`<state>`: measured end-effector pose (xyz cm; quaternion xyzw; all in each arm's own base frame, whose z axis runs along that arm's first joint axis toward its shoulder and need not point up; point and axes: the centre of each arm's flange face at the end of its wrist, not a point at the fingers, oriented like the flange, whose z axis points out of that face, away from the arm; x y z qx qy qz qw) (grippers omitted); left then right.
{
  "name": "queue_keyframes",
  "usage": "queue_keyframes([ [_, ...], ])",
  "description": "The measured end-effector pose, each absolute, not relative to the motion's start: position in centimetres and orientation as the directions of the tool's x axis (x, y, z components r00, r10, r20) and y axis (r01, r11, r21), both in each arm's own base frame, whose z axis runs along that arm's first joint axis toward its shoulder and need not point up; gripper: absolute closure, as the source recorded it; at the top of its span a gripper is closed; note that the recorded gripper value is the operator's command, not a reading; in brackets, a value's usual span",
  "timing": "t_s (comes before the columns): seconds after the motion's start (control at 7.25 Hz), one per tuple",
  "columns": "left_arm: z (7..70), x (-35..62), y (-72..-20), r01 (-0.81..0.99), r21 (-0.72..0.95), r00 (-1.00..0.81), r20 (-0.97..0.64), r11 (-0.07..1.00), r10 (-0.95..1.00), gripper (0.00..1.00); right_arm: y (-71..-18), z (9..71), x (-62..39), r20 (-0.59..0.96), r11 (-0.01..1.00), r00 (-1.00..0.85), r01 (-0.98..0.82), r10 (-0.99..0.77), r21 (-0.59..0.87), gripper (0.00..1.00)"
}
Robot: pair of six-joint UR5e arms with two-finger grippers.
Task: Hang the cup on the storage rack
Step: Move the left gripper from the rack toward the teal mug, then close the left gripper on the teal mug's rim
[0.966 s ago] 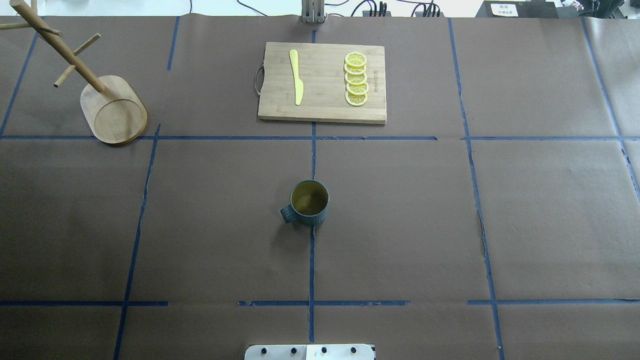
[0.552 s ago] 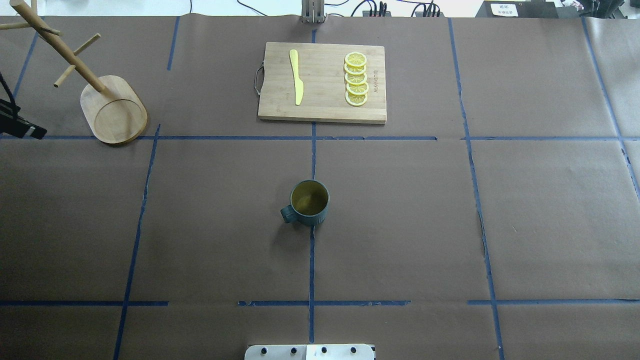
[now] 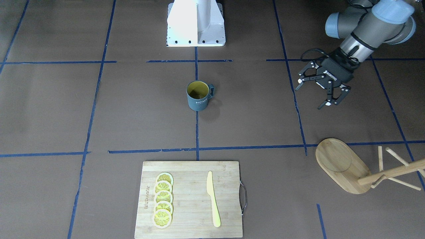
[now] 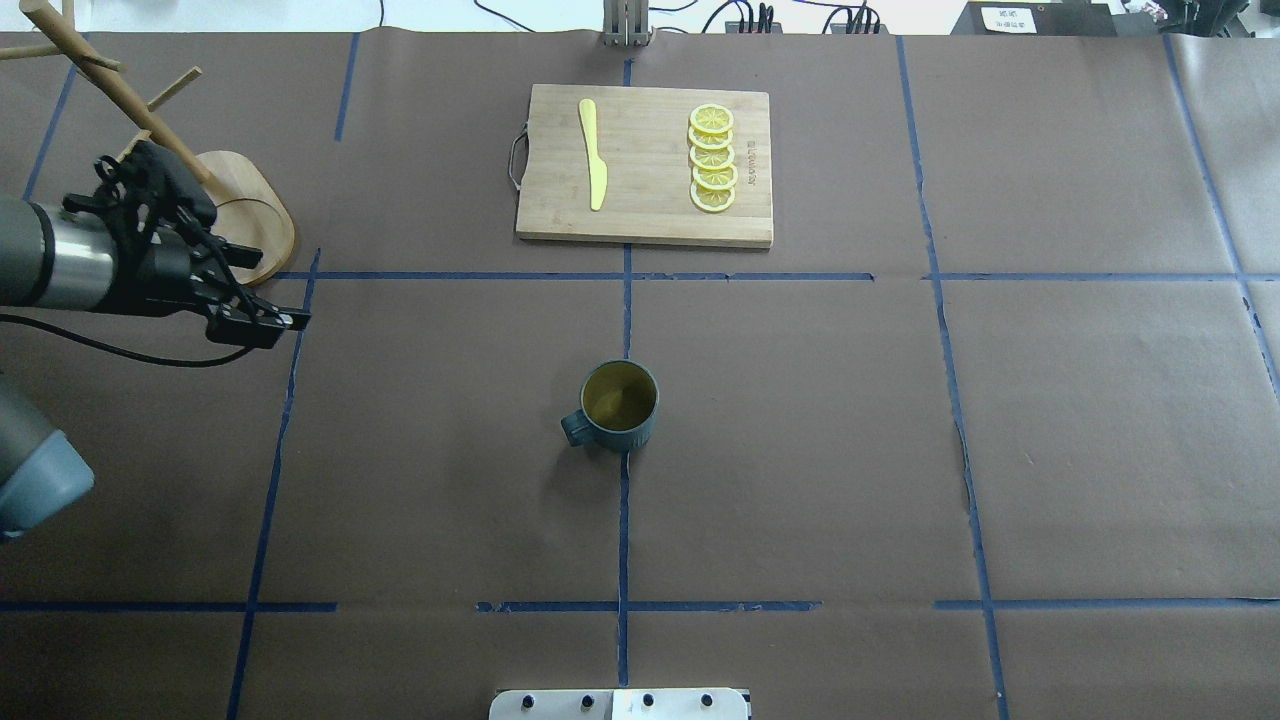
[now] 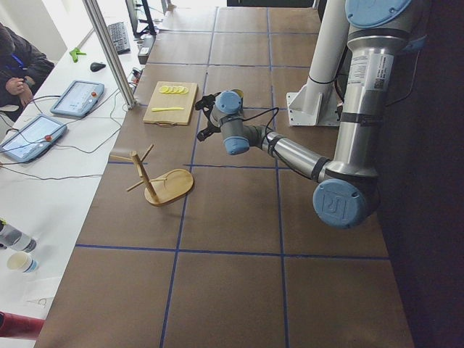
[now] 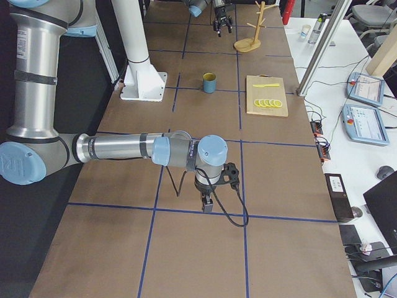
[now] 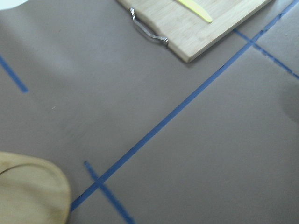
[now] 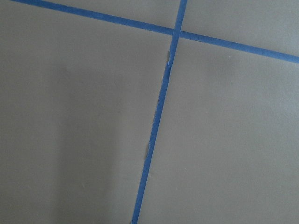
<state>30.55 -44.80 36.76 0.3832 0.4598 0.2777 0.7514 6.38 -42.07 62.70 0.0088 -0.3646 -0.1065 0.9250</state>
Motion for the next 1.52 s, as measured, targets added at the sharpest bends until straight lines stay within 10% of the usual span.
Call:
queue_keyframes([
  [1.52, 29.5, 57.2, -32.9, 0.084, 0.926, 0.413, -0.367, 0.367, 0.833, 0.04, -42.3, 62.7, 6.4, 0.674, 0.978, 0.71, 0.189, -0.202, 0.094, 0.0],
])
